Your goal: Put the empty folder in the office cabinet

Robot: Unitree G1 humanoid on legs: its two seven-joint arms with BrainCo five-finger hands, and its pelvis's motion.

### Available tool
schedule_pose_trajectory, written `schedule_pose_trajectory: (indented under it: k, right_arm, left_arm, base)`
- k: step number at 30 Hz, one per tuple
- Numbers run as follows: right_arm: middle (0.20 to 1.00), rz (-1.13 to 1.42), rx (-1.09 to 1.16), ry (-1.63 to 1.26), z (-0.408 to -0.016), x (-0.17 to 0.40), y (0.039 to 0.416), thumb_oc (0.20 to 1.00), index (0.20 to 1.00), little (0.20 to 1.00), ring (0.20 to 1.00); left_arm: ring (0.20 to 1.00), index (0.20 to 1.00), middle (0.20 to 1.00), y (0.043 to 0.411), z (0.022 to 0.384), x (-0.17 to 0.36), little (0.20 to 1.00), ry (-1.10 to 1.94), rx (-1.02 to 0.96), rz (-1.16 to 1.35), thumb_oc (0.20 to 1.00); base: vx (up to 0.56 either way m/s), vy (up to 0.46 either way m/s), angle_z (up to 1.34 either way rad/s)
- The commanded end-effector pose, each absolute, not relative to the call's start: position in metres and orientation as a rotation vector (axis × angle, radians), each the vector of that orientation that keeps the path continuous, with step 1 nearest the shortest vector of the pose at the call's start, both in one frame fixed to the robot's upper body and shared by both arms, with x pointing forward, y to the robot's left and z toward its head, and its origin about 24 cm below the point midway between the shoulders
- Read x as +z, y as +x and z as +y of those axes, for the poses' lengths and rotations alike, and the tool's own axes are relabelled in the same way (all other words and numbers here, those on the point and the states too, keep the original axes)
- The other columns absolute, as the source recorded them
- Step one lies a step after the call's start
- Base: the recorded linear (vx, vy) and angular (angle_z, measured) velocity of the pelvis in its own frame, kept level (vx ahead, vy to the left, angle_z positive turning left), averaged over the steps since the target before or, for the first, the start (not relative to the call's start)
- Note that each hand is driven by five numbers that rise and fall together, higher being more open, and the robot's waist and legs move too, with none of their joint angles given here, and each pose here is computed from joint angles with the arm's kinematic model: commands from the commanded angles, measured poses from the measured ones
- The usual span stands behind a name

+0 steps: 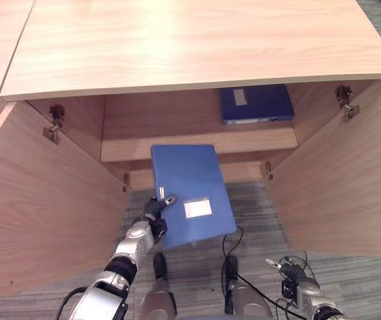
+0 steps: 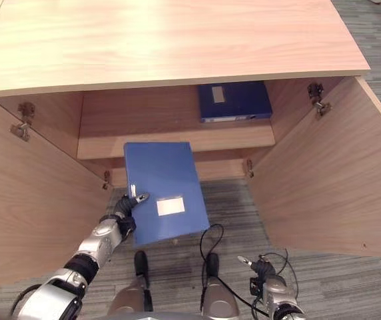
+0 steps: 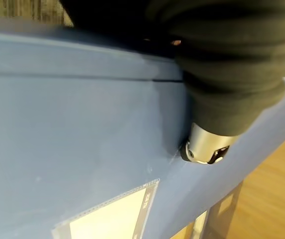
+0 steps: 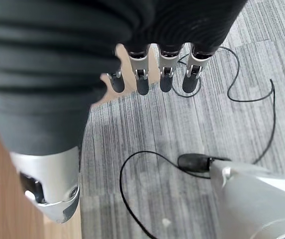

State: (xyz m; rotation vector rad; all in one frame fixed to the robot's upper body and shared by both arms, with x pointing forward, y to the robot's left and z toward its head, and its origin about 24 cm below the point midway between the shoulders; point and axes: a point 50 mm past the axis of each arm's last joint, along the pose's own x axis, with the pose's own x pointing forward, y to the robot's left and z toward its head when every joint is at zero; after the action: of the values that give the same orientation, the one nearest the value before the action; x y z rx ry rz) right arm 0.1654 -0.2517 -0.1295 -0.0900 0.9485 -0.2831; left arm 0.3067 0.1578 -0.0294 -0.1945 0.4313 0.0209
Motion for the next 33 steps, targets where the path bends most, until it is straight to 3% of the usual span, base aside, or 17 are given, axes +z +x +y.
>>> schedule_pose_trajectory:
  k: [1, 17, 24, 33]
  right_arm:
    - [1.000, 0.920, -0.229, -0.161, -0.245, -0.128, 0.171, 1.000, 1.000, 1.000, 1.000]
    - [1.000, 0.917, -0.109, -0.285, -0.234, -0.129, 0.173, 1.000, 1.000, 1.000, 1.000]
    - [1.000, 0.855, -0.081, -0.259, -0.211, -0.125, 0.189, 1.000, 1.000, 1.000, 1.000]
    - [1.000, 0.770, -0.075, -0.231, -0.203, -0.117, 0.200, 1.000, 1.000, 1.000, 1.000]
  left_arm:
    - [0.200, 0.200, 0.200, 0.342, 0.161, 0.017, 0.200, -0.316, 0.088, 0.224, 0.200]
    - [0.200, 0.200, 0.200, 0.383, 0.200, 0.098, 0.200, -0.566, 0.279, -0.033, 0.200]
    - [0.200, 0.200, 0.200, 0.400, 0.211, 0.143, 0.200, -0.866, 0.445, -0.150, 0.200]
    - [0.200, 0.200, 0.200, 0.411, 0.217, 0.203, 0.200, -0.949, 0.438, -0.277, 0.200]
  base:
    - [0.02, -0.016, 0.08]
    - [0.00, -0.002, 0.01]
    - [-0.03, -0.018, 0.01]
    - [-0.04, -0.027, 0.06]
